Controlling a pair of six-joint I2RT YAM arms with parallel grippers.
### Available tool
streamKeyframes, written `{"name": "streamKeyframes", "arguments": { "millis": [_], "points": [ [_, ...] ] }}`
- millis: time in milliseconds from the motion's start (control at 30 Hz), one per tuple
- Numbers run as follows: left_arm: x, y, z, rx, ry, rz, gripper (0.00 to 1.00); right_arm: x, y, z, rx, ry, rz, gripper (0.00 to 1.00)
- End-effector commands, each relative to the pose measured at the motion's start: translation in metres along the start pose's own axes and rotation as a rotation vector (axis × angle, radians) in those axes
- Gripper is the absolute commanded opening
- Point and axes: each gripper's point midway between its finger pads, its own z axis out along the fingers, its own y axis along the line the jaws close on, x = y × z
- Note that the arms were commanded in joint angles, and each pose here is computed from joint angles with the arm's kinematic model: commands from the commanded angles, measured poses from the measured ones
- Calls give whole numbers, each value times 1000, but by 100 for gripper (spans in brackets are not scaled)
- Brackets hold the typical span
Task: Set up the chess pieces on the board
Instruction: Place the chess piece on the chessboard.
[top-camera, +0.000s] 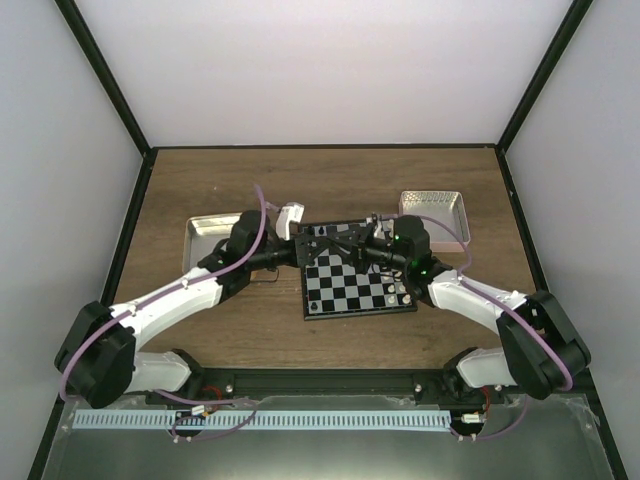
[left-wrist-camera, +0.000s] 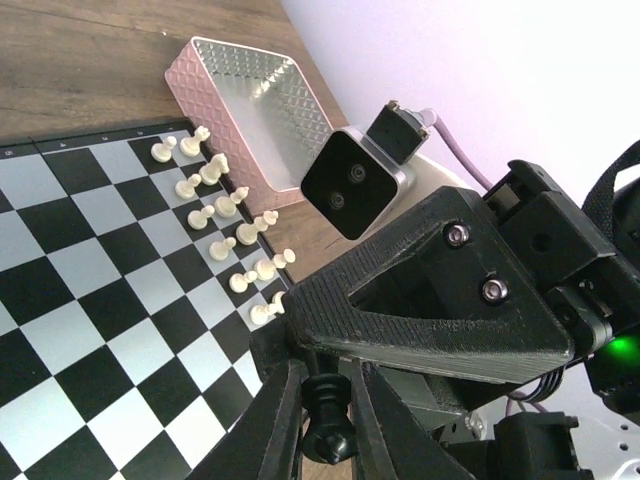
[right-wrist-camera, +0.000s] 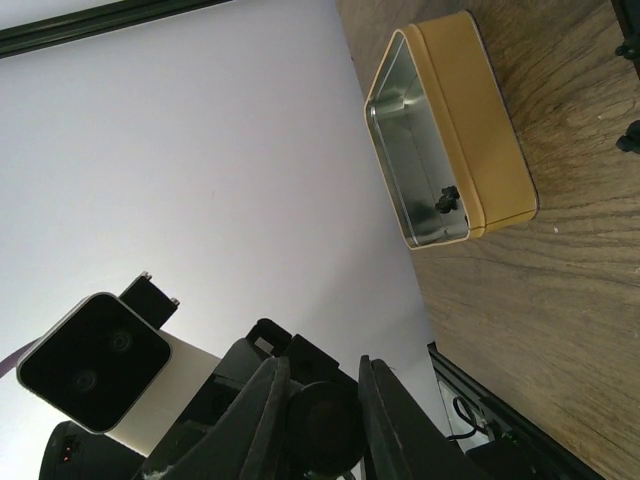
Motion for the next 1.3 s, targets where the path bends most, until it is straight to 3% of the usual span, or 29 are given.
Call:
{"name": "streamKeyframes", "arguments": {
  "millis": [0,133,267,400,700,900,1267],
  "points": [
    [-6,-5,0,3,-29,24,11,-4,21,2,-41,-15,-39,15],
    [-5,5,-2,-71,-8,35,8,-11,14,-1,13,-66,-84,28],
    [9,18,-7,-169,89,39,7,-23,10,-12,81,-170,-178,61],
    [29,38,-18,-299,219,49,7,-40,0,-32,178,-313,-257,76],
    [61,78,-25,-535,476,22,8,-68,-21,-93,399,-603,-390,77],
    [79,104,-13,-673,595,17,8,-76,-15,-133,445,-768,-446,77],
    [77,122,18,-799,646,39,9,-75,-18,-141,450,-794,-456,77]
  ]
}}
